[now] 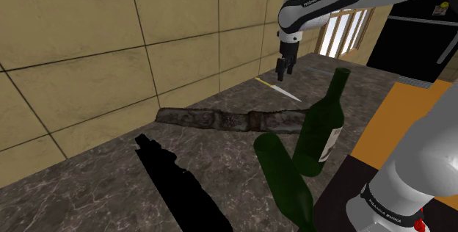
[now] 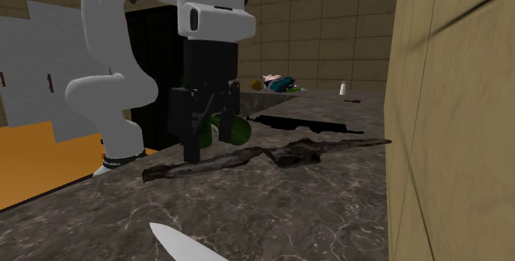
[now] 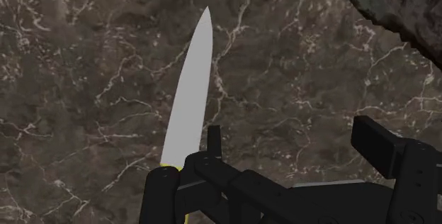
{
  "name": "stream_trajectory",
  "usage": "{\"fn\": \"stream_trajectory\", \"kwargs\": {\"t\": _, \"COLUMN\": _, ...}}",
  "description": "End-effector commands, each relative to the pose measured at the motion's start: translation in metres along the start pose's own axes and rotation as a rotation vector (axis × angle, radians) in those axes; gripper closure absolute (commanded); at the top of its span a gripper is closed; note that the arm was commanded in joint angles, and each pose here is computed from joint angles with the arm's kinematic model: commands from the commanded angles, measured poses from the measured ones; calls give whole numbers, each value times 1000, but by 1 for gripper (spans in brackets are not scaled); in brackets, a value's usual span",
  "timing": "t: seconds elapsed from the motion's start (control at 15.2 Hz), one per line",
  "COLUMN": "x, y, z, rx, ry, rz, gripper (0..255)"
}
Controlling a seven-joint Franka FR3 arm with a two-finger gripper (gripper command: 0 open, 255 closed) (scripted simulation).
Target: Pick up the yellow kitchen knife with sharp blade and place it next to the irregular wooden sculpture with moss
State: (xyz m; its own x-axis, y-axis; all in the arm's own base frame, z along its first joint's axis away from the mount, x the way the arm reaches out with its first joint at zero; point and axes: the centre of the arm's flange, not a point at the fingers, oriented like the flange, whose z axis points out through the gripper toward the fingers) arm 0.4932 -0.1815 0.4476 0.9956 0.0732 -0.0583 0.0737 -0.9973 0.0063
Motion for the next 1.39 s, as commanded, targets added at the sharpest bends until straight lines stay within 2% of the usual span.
{"fn": "stream_trajectory", "kwargs": {"t": 0.0, "x": 20, "y": 14, "z": 12, "rx": 5, "ry": 10, "rz": -1, "gripper": 0}}
{"fn": "stream_trajectory", "kwargs": {"t": 0.66, "x": 105, "y": 96, "z": 61, "rx": 32, "ry": 57, "rz": 0, "gripper": 0}}
{"fn": "stream_trajectory", "kwargs": {"t": 1.12, "x": 108, "y": 95, "z": 98, "rx": 32, "ry": 57, "rz": 0, "gripper": 0}}
{"fn": "stream_trajectory", "kwargs": {"t": 1.32, "x": 108, "y": 95, "z": 101, "rx": 32, "ry": 57, "rz": 0, "gripper": 0}}
